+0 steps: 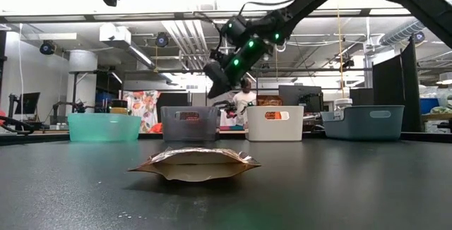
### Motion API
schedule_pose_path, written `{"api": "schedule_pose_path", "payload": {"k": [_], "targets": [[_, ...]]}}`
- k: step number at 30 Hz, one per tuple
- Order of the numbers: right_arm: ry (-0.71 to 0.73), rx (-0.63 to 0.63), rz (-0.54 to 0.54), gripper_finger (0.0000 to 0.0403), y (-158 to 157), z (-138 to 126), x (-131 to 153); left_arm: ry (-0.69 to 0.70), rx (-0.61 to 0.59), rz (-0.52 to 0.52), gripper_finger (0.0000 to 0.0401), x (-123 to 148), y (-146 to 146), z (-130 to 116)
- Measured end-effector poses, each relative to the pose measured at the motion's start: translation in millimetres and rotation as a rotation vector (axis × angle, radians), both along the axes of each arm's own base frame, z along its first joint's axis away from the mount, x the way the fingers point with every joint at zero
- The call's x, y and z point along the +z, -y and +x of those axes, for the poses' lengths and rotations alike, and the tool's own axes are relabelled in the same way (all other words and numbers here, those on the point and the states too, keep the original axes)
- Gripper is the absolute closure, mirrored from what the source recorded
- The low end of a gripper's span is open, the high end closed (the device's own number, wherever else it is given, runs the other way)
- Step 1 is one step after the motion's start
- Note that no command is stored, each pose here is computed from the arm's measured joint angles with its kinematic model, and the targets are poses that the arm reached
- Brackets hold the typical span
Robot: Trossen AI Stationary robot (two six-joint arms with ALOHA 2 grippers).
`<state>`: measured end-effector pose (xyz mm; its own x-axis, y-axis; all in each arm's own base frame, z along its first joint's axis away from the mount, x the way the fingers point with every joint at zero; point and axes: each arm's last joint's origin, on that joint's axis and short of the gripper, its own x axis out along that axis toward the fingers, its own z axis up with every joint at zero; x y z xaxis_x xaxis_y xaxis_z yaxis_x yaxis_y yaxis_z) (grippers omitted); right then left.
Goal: Sort spices by type
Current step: Adjust the red seasoning cans, then put the orange seasoning pack into the white bin
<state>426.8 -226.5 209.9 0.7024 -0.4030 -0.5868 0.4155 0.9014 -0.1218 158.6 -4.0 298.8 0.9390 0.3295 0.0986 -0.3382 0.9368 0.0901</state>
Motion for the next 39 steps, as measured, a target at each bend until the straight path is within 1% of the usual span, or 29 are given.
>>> {"api": "schedule_pose_path", "payload": {"k": [2,5,11,13,16,22,25,28,31,33,36,39], "targets": [[0.001,0.004,0.000,0.0394,-3.9,-2.9,10.1,0.003,-0.001,-0.008,0.0163,0.0,0.0,0.0],[-0.037,0.017,0.019,0.0394,-14.5,-10.8,26.1,0.009,-0.004,-0.033,0.0163,-0.4,0.1,0.6],[-0.152,0.068,0.080,0.0394,-54.0,-34.9,55.0,-0.003,-0.014,-0.146,0.0163,-8.1,1.2,10.7],[-0.180,0.095,0.094,0.0394,-73.5,-44.9,60.6,-0.022,-0.015,-0.173,0.0163,-12.6,1.9,16.2],[-0.165,0.117,0.091,0.0394,-105.2,-62.9,70.4,-0.050,-0.026,-0.210,0.0163,-19.3,3.1,23.7],[-0.139,0.109,0.059,0.0394,-173.5,-102.6,80.7,-0.071,-0.100,-0.257,0.0163,-27.0,9.0,35.1],[-0.106,0.133,0.067,0.0394,-204.5,-121.8,86.8,-0.079,-0.140,-0.307,0.0163,-30.7,14.0,39.2],[-0.066,0.168,0.116,0.0394,-229.5,-139.3,93.8,-0.091,-0.169,-0.352,0.0163,-34.1,17.8,42.0],[-0.053,0.203,0.160,0.0393,-250.1,-154.7,100.0,-0.109,-0.189,-0.361,0.0163,-37.6,22.4,44.9],[-0.054,0.223,0.194,0.0393,-262.4,-163.9,103.9,-0.111,-0.224,-0.362,0.0164,-38.9,26.5,47.7],[-0.114,0.265,0.262,0.0393,-278.4,-177.8,103.7,-0.093,-0.288,-0.344,0.0168,-39.7,33.7,53.9],[-0.196,0.286,0.364,0.0393,-291.5,-190.1,100.3,-0.101,-0.323,-0.314,0.0168,-38.9,39.9,62.1]]}}
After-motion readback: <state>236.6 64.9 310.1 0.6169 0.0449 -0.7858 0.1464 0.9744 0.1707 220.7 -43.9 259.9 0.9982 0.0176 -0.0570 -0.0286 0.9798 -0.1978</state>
